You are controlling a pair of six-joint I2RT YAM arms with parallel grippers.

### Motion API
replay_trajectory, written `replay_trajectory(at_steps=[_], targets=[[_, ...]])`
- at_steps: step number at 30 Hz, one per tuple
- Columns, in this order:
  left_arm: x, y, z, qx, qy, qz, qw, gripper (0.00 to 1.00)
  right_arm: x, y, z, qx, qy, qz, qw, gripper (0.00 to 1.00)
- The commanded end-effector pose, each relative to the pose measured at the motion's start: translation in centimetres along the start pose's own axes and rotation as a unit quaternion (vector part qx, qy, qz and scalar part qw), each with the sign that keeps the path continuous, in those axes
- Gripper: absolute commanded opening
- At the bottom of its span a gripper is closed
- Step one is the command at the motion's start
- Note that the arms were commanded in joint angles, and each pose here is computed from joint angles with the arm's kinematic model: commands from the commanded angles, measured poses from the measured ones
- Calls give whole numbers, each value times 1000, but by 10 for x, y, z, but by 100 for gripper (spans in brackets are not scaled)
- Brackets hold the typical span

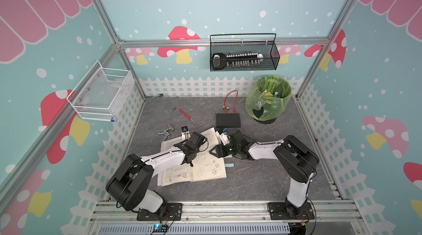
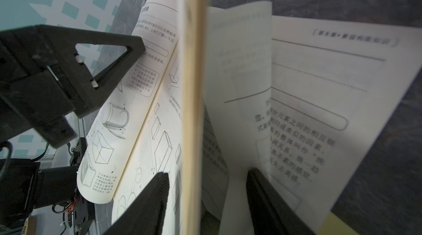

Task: Peel off the used sticky note
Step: Turn the page of the book at the center of the board.

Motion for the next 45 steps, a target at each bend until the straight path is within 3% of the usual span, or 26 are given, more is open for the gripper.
replay_trajectory(at_steps=[1,12,19,22,29,40,45], targets=[[6,4,2,14,-3,-16,1000,0,-8,-2,18,33,16,19,999,62],[5,19,8,61,-28,2,998,0,0,-18,13,-24,51,9,998,42],[-1,25,9,72,-34,10,997,0,-3,-5,15,-15,73,-26,997,17],[-2,26,9,72,-32,11,997,0,-5,-1,16,-13,82,-33,996,0],[-18,32,16,86,-22,39,995,0,-7,-19,12,-41,78,-1,996,0],[-98,29,21,100,25,120,987,0,-18,-74,2,-104,63,74,990,0],[-105,25,17,96,27,133,986,0,-17,-84,-2,-112,52,83,989,0]])
Point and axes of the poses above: each gripper's point midway between its finger pads, its own y axis out along the fingers, its own x axis along the line the jaws close on, z = x × y, the point moved 8 cm from there along -y, back along the fingers, and after that the axes turned 12 degrees about y, right-handed, at the moved point
